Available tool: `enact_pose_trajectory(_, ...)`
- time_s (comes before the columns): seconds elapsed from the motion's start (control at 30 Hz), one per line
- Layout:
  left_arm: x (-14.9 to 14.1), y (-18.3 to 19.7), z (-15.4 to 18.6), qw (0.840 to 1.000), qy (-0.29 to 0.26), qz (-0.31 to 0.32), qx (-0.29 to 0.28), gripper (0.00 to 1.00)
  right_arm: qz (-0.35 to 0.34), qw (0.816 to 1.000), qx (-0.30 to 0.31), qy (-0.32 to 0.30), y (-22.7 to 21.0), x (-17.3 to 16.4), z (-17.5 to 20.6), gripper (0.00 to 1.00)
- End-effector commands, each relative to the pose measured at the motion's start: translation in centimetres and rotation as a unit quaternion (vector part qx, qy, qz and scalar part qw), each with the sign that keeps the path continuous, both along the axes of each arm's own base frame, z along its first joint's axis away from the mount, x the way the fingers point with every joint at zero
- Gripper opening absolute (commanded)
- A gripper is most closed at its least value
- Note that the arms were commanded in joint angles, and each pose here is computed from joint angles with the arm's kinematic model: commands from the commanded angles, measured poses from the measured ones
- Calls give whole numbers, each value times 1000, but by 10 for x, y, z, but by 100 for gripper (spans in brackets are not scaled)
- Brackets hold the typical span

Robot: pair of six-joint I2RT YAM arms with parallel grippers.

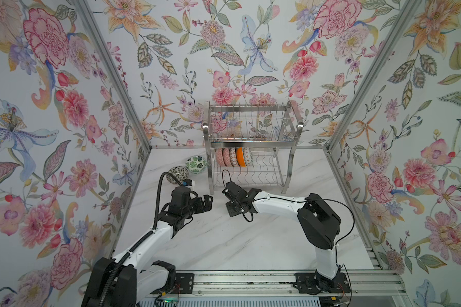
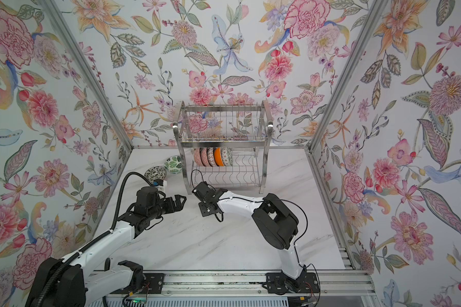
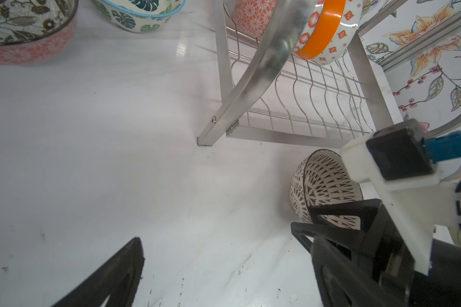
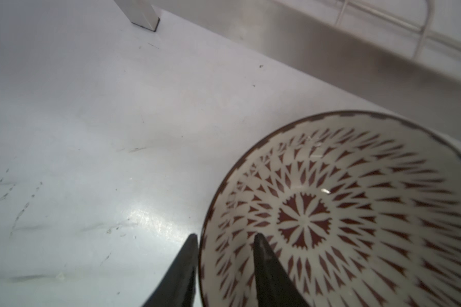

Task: Load bowls into a dish rack
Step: Pick up the bowl from the center of the table.

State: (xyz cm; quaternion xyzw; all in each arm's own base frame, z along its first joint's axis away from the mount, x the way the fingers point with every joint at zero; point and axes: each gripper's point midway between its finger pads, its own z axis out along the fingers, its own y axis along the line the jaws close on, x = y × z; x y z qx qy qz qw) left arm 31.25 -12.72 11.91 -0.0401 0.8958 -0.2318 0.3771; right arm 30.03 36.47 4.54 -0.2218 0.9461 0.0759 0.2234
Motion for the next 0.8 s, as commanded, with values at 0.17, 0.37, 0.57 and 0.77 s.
enact_pose_trajectory(0.17, 5, -4, 2, 1000, -6, -12, -5, 99, 12, 1000, 4, -7, 2, -1, 20, 6)
enact_pose_trajectory(0.37, 8, -8, 6, 1000, -12, -23, -8, 99, 38, 995, 77, -41, 5, -4, 73, 0)
enact_pose_trajectory(0.57, 12, -35, 22, 996, -55, -67, -7, 99, 9, 978, 193, -78, -20, 19, 132, 0)
enact_pose_trajectory(0.77, 22, -74, 42, 988, -102, -111, 16, 99, -36, 945, 295, -135, -57, 59, 176, 0)
